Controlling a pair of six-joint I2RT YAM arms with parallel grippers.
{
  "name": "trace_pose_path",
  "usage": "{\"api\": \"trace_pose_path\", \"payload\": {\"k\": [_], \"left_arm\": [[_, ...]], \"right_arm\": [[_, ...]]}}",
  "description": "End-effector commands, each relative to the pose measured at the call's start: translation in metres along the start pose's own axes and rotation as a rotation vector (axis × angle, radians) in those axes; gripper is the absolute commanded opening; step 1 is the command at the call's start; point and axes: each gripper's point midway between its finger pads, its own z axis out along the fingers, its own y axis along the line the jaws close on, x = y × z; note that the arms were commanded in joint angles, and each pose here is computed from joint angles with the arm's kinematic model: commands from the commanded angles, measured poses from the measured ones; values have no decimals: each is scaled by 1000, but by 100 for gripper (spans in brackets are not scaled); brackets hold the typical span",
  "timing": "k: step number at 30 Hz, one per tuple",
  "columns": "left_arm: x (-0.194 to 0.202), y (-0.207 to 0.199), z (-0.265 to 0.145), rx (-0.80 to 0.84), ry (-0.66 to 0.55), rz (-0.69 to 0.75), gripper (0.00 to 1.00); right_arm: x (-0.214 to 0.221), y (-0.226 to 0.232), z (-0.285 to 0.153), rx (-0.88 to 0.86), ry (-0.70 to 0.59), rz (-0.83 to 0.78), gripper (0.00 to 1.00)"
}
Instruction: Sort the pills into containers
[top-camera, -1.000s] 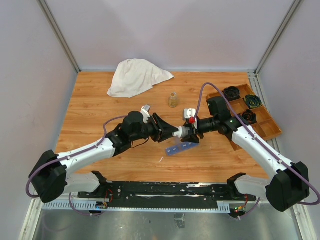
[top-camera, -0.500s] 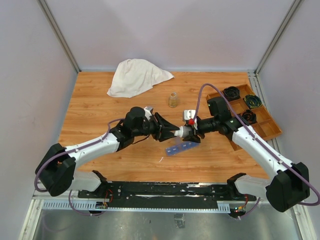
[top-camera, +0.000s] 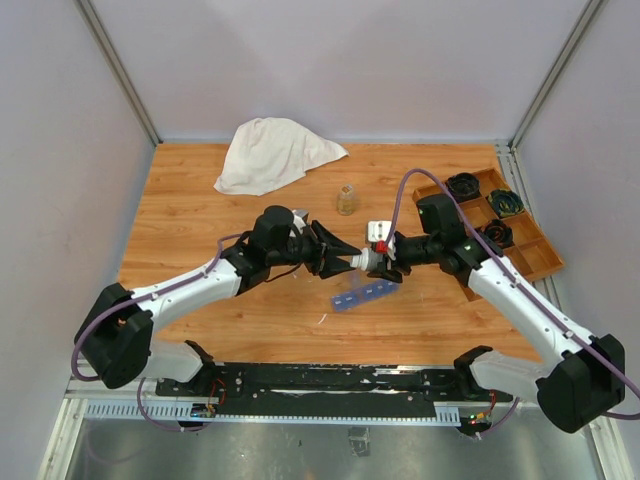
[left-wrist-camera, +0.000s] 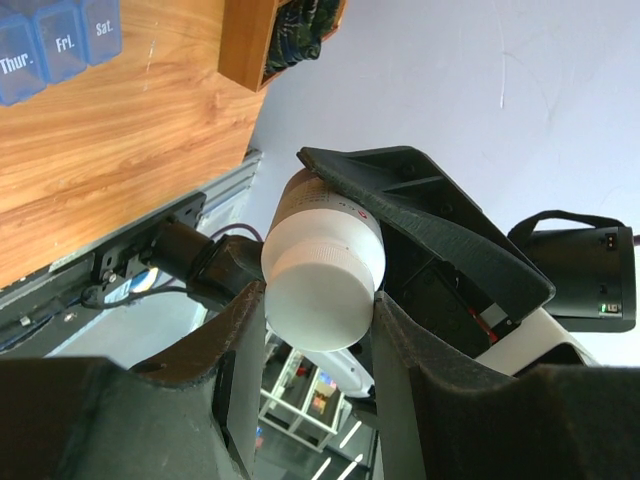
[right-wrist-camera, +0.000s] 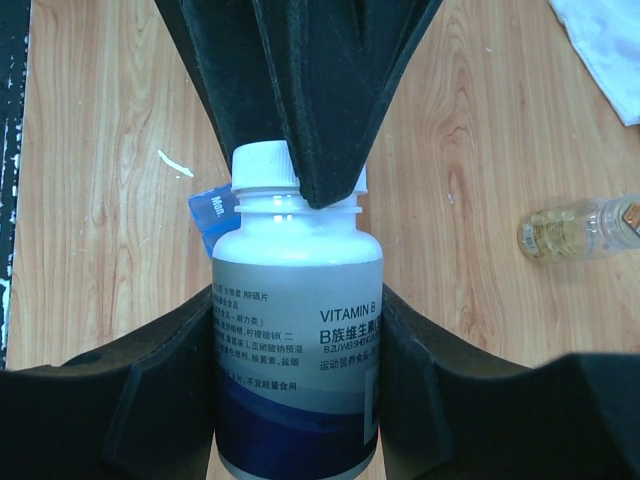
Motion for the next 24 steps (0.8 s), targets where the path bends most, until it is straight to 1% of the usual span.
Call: {"api": "trace_pose_path", "payload": {"k": [1, 3, 6, 7, 11, 17, 20, 24], "left_arm": [[3, -50, -3, 125, 5, 69, 23], [6, -49, -4, 129, 11, 76, 22], [8, -45, -8, 140, 16, 69, 14], [9, -43, -10, 145, 19, 63, 13], [12, -41, -17, 160, 23, 60, 13], [15, -37, -24, 173, 28, 63, 11], [18, -38, -25, 181, 37, 85, 8], [19, -38, -29, 197, 34, 125, 7]], "right_arm": [[-28, 21, 5, -89, -106, -7, 1], [-32, 20, 2, -82, -118, 0, 1], [-34, 20, 1, -77, -130, 6, 0], [-33, 19, 1, -75, -129, 8, 1], [-35, 18, -3, -66, -137, -6, 1], [-38, 30, -6, -110, -169, -63, 0], [-38, 33, -5, -130, -175, -69, 1], [-42, 36, -7, -142, -189, -74, 1]]}}
